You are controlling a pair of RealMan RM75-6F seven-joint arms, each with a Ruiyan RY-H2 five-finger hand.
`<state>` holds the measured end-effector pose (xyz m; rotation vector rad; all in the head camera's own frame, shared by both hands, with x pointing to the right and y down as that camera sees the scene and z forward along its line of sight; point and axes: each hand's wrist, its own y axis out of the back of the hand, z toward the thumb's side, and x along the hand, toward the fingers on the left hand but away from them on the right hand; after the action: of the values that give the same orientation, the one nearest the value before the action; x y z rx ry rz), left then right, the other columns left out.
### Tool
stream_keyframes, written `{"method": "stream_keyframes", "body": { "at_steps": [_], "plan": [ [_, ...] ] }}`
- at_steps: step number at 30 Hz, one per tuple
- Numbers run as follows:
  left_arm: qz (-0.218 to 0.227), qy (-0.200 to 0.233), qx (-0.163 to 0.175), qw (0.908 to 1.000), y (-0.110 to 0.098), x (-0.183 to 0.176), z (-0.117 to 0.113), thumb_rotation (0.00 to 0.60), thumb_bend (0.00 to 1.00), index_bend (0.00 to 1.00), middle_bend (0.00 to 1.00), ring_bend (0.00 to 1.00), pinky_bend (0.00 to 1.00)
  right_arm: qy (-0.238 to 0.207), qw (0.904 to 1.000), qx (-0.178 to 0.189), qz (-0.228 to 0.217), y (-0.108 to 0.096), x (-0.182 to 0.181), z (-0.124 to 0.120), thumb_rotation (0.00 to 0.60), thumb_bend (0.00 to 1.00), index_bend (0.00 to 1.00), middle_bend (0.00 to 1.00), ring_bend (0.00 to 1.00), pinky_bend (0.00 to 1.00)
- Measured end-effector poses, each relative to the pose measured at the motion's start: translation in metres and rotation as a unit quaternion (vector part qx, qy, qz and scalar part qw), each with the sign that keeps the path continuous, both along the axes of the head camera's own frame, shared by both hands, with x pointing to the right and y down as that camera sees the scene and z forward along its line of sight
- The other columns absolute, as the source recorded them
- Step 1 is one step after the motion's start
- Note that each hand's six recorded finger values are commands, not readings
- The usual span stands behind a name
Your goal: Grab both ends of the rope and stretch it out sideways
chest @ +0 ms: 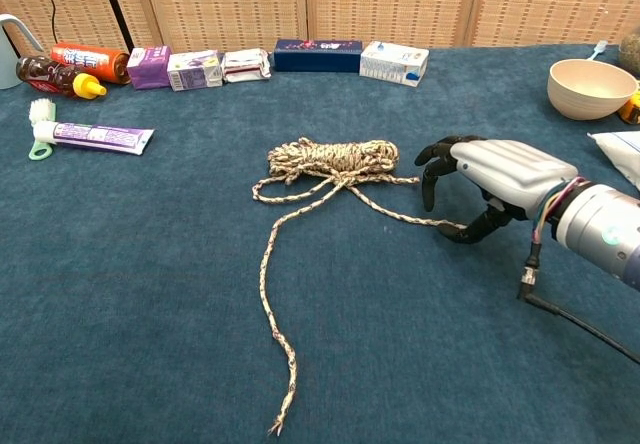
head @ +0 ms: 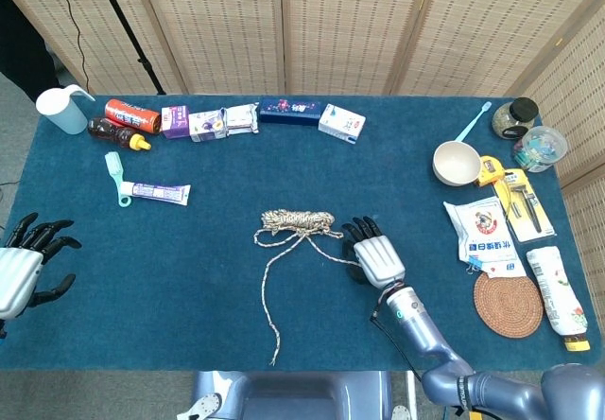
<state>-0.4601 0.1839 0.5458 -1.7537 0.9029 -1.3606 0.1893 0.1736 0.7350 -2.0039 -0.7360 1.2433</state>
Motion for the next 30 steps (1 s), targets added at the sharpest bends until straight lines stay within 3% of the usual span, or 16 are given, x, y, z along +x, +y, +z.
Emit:
{"method": "stream_keyframes", "body": {
  "at_steps": [12,22,30],
  "plan": [
    [0.000,0.000,0.000,1.0000,0.000,0.000,-0.001,0.600,0.28,0.36,0.19,0.16,0.00,0.014,0.9998,-0.002,0.013,0.000,0.011,0.012,0.600,0.40,0.48,0.14,0.00,0.00],
    [0.002,0.000,-0.002,1.0000,0.000,0.002,0.001,0.600,0.28,0.36,0.19,0.16,0.00,0.018,0.9997,-0.002,0.013,-0.002,0.014,0.015,0.600,0.49,0.50,0.15,0.00,0.00],
    [0.001,-0.001,-0.003,1.0000,0.000,0.001,0.001,0.600,0.28,0.36,0.19,0.16,0.00,0.017,0.9997,-0.006,0.013,-0.002,0.014,0.017,0.600,0.50,0.51,0.16,0.01,0.00]
  ]
}}
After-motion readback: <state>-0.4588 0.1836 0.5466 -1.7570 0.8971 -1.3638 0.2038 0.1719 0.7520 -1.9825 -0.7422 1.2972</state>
